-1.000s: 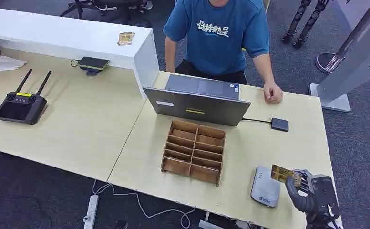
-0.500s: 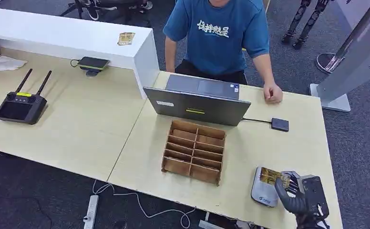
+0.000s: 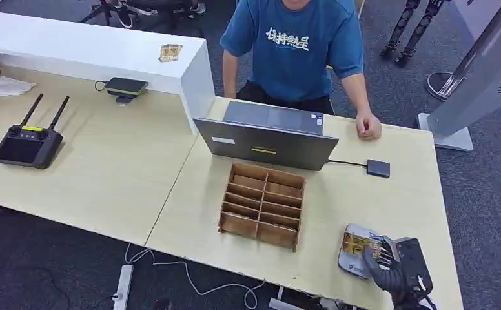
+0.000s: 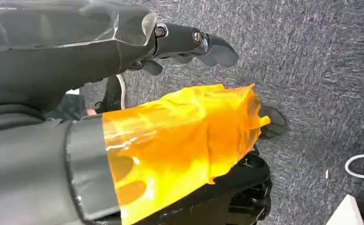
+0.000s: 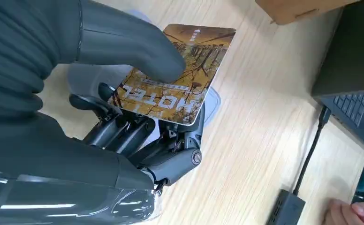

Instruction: Pass the card to the sensor for recognition and then transmit it.

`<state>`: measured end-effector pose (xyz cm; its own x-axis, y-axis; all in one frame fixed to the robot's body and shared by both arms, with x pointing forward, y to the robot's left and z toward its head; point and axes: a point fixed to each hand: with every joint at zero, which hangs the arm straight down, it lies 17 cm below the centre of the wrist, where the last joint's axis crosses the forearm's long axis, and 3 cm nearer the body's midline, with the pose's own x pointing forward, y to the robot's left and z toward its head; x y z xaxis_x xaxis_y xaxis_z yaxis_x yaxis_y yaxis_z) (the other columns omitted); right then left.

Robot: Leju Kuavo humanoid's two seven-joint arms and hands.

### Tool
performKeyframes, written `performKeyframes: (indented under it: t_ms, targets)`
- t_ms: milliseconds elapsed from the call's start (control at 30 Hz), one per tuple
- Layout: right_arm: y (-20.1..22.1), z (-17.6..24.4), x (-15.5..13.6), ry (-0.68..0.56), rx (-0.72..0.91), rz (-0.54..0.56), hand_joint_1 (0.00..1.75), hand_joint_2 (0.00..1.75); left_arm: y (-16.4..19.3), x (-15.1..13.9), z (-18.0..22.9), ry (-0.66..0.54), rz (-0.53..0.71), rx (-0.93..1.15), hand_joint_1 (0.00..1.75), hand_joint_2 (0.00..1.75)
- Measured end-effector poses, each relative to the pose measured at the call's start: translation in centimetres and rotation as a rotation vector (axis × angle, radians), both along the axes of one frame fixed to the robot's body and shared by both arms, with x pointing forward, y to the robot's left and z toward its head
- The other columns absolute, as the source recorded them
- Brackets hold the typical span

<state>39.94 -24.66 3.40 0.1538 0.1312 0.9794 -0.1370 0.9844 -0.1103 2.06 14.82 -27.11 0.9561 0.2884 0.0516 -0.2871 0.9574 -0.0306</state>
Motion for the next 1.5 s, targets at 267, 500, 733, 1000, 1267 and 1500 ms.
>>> performKeyframes:
  t_ms: [267, 500, 733, 1000, 1267, 1500]
  targets:
    - [0.1, -0.3, 0.7, 0.013, -0.058, 0.044, 1.75, 1.75, 0.0, -0.1, 0.0, 0.000, -0.004, 0.001, 0.00, 0.00]
    - [-0.2, -0.5, 1.1, 0.020, -0.125, 0.074, 1.75, 1.75, 0.0, 0.0, 0.0, -0.008, -0.007, -0.008, 0.00, 0.00]
    - [-1.9, -0.8, 1.8, 0.051, -0.190, 0.123, 1.75, 1.75, -0.1, 0.2, 0.0, -0.016, -0.013, -0.019, 0.00, 0.00]
    - [-3.1, -0.2, 2.2, 0.047, -0.195, 0.133, 1.75, 1.75, -0.2, 0.1, 0.0, -0.014, -0.014, -0.021, 0.00, 0.00]
    - [-3.2, -0.2, 2.2, 0.046, -0.208, 0.143, 1.75, 1.75, -0.3, 0.0, 0.1, -0.011, -0.014, -0.024, 0.00, 0.00]
    - [-3.1, -0.1, 2.4, 0.055, -0.233, 0.172, 1.75, 1.75, -0.3, 0.0, 0.1, -0.011, -0.014, -0.024, 0.00, 0.00]
